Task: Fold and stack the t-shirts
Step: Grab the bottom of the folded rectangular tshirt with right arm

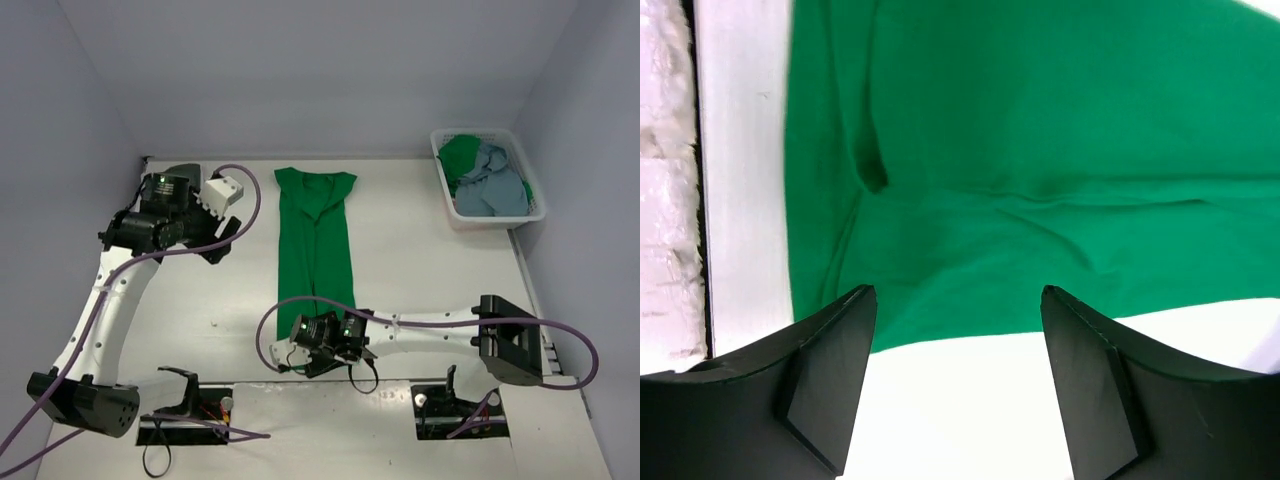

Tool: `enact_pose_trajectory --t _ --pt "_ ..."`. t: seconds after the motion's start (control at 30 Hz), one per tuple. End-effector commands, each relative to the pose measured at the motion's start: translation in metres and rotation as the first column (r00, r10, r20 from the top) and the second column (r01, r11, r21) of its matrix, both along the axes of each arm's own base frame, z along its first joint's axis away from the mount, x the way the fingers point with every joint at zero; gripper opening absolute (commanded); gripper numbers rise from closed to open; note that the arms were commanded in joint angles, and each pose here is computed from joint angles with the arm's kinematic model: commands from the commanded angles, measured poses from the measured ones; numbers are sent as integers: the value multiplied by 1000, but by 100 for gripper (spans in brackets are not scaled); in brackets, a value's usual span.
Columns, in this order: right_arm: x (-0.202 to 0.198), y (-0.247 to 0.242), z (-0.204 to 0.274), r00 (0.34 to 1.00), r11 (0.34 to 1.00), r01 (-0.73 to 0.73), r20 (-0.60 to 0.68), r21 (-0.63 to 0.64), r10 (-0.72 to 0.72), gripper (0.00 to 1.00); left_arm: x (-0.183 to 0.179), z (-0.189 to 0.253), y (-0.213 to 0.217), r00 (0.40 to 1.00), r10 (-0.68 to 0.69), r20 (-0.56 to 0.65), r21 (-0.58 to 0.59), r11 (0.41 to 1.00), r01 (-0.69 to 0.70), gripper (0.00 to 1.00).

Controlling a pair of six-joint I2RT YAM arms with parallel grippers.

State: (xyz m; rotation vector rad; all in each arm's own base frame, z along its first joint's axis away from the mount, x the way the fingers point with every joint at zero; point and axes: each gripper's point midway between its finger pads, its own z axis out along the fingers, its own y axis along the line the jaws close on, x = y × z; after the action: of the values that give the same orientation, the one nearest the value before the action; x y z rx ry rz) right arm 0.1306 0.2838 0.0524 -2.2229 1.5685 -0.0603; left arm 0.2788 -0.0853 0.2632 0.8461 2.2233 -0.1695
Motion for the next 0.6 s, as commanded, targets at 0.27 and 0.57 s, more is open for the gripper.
enact_pose_trajectory --t 0.27,0.57 --pt "-26 33 9 991 991 -120 68 63 116 67 15 8 7 998 41 56 -69 997 -37 69" --pt "-43 39 -11 988 988 -149 -33 44 151 68 14 6 6 998 46 48 -91 995 -41 69"
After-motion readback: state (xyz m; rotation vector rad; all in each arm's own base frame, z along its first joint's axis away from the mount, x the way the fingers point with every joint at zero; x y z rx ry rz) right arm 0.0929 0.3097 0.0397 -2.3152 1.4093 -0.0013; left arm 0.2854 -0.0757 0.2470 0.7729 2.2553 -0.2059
